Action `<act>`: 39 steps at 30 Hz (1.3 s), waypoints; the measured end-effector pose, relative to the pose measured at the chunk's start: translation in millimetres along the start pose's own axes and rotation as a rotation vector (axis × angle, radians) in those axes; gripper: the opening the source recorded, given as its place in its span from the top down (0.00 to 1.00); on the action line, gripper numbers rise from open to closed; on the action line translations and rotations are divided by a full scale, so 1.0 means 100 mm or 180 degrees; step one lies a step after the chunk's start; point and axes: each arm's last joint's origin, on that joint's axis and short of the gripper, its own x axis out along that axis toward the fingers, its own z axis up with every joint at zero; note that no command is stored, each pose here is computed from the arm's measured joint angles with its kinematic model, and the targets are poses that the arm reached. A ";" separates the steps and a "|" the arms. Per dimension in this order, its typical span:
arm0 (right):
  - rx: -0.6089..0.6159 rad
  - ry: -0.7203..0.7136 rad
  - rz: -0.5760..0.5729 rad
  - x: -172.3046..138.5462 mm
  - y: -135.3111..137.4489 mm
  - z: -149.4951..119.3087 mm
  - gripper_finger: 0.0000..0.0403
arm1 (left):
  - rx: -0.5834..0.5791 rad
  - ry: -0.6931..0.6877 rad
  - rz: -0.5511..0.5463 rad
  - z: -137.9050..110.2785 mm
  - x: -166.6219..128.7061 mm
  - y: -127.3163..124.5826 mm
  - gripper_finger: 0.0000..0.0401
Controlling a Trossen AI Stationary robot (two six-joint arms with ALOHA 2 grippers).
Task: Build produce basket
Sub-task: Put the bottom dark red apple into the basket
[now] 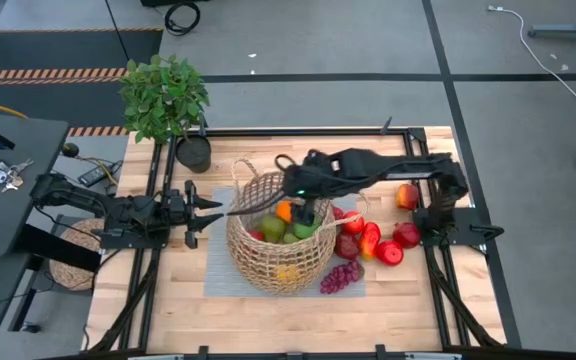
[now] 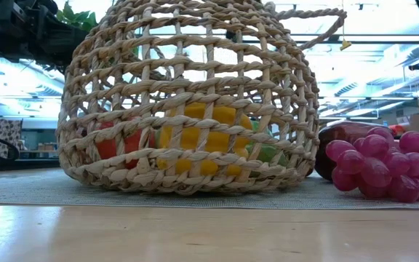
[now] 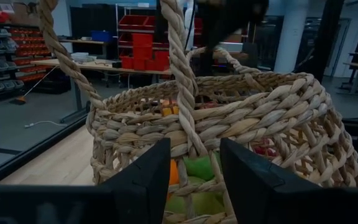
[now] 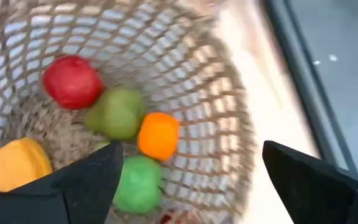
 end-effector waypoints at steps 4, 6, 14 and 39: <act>0.0128 -0.0150 -0.0111 -0.28 -0.07 -0.14 0.06 | -0.0001 -0.0001 0.0000 0.00 0.00 0.00 0.63; 0.0181 -0.0137 -0.0126 -0.34 -0.09 -0.25 0.07 | -0.0002 -0.0003 0.0000 0.00 0.00 0.00 0.63; 0.0367 -0.0173 -0.0072 -0.64 -0.07 -0.77 0.09 | -0.0002 -0.0003 0.0000 0.00 0.00 0.00 0.64; 0.0073 -0.0226 0.0624 -0.38 1.20 -1.90 0.09 | -0.0002 -0.0005 0.0001 0.00 0.00 0.00 0.64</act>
